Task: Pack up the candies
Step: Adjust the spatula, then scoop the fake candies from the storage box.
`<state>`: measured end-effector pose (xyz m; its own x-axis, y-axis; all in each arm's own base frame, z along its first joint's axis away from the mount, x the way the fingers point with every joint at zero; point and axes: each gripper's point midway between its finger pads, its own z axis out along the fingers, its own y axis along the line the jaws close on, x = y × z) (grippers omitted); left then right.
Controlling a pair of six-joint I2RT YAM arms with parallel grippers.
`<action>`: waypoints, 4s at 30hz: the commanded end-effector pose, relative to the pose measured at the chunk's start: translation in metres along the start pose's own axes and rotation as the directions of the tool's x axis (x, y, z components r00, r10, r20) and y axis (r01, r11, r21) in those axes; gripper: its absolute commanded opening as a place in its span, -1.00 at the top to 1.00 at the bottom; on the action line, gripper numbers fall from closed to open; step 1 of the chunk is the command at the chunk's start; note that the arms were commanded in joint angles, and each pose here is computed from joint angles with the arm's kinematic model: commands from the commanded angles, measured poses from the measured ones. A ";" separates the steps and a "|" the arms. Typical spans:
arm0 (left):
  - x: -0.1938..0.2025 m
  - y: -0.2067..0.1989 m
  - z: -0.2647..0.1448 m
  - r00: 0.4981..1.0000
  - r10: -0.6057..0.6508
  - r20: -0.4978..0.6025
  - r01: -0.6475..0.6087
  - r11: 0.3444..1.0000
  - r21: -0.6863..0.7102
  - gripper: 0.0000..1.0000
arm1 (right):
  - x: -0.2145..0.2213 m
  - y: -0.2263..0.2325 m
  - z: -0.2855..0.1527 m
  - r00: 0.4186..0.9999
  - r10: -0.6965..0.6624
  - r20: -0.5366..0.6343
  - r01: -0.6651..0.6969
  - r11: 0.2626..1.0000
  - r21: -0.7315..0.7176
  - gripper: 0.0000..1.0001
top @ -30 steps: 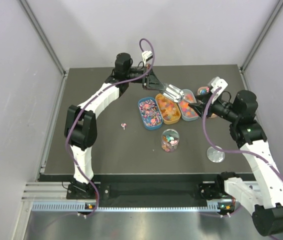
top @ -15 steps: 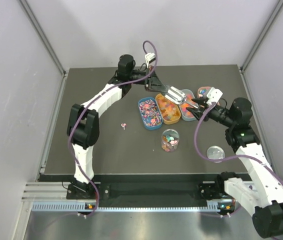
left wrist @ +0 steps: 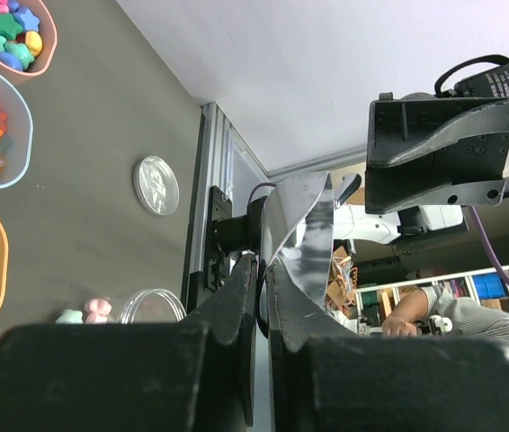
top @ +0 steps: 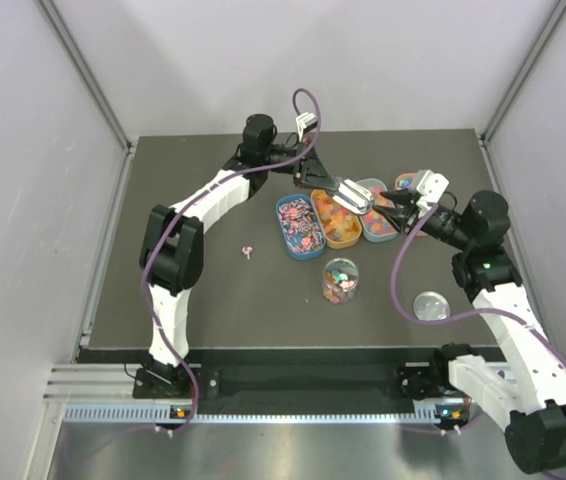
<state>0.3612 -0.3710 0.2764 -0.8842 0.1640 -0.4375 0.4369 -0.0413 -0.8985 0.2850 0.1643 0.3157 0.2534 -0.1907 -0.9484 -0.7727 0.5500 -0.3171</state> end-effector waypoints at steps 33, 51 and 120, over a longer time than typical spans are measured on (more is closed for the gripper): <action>-0.023 -0.027 -0.019 0.987 0.156 0.028 -0.157 0.987 0.028 1.00 | 0.005 0.003 0.010 0.999 -0.042 0.015 0.042 0.999 -0.006 0.17; -0.023 -0.026 -0.017 0.987 0.159 0.021 -0.160 0.987 0.032 1.00 | 0.001 -0.002 0.018 0.999 -0.025 0.047 0.025 1.000 0.000 0.44; -0.166 0.177 0.082 0.538 0.825 0.174 -0.600 0.519 -0.609 -0.38 | 0.166 -0.101 -0.109 0.373 0.710 -0.598 -0.272 0.699 0.661 1.00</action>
<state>0.5722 -0.4611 0.1524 -0.2523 -0.0361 -0.9670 0.8456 0.4775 -0.2384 0.3281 -0.0087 0.1799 -0.8200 -0.1938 -0.5386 -0.2475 0.9685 0.0283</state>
